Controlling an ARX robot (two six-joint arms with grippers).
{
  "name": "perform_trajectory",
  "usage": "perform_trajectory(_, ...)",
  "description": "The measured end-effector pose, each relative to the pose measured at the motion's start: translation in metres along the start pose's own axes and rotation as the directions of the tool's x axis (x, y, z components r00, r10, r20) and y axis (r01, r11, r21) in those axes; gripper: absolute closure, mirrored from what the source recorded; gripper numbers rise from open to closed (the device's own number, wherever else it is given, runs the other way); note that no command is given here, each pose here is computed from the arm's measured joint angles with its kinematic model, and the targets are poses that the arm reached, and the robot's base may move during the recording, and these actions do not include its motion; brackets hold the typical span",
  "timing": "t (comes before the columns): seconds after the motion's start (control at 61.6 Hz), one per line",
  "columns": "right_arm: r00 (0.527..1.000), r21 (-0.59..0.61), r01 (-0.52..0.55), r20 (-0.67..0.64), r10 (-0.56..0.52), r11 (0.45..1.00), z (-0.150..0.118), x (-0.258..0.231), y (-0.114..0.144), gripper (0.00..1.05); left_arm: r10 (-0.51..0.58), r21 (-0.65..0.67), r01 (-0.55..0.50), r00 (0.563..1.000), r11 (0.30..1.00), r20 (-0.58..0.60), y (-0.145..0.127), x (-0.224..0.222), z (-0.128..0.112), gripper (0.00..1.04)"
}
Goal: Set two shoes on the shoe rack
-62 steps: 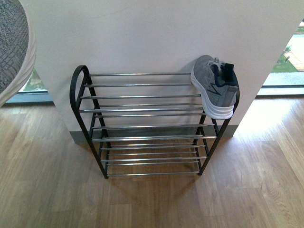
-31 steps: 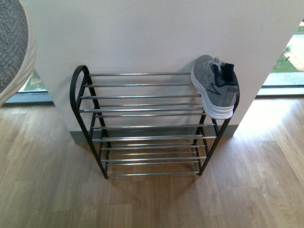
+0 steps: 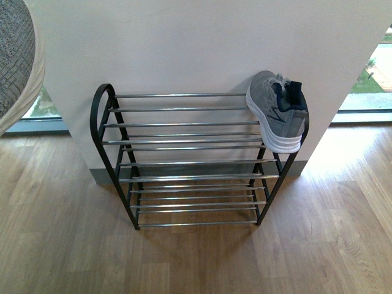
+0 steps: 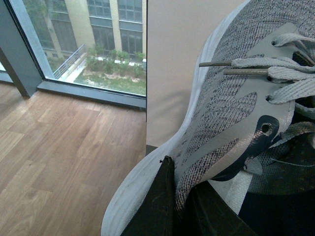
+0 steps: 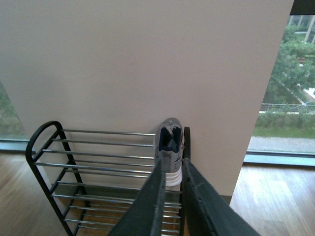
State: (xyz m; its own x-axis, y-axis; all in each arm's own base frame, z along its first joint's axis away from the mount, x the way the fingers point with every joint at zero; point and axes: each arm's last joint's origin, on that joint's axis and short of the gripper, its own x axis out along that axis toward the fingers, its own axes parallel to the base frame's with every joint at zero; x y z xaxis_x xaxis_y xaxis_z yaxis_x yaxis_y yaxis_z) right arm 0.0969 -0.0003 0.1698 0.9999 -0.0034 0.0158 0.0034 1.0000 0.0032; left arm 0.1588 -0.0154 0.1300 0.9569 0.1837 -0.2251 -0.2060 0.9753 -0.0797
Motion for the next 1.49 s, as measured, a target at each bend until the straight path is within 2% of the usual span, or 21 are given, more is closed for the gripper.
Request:
perform_trajectory(0.487,1.000,0.000,-0.003,0.002,0.003,1.000,0.000,0.000,0.000,0.08,0.005,0.000,-0.005,1.000,1.000,0.001,0.000,0.000,0.000,1.03)
perform_trajectory(0.665,1.000,0.000,0.002,0.002,-0.002,1.000,0.000,0.000,0.000,0.09,-0.020,0.001,0.020,1.000,1.000,-0.003,-0.001,0.000,0.000,1.03)
perform_trajectory(1.152,1.000,0.000,-0.001,0.002,0.001,1.000,0.000,0.000,0.000,0.09,-0.003,0.001,0.003,1.000,1.000,-0.001,0.000,0.000,0.000,1.03)
perform_trajectory(1.282,1.000,0.000,-0.002,0.002,0.002,1.000,0.000,0.000,0.000,0.09,-0.039,0.010,0.042,0.985,0.999,-0.169,-0.006,0.011,0.001,1.03)
perform_trajectory(1.493,1.000,0.000,-0.002,0.002,0.002,1.000,0.000,0.000,0.000,0.09,-0.098,-0.080,0.076,0.940,0.994,-0.327,-0.028,0.061,-0.003,1.03)
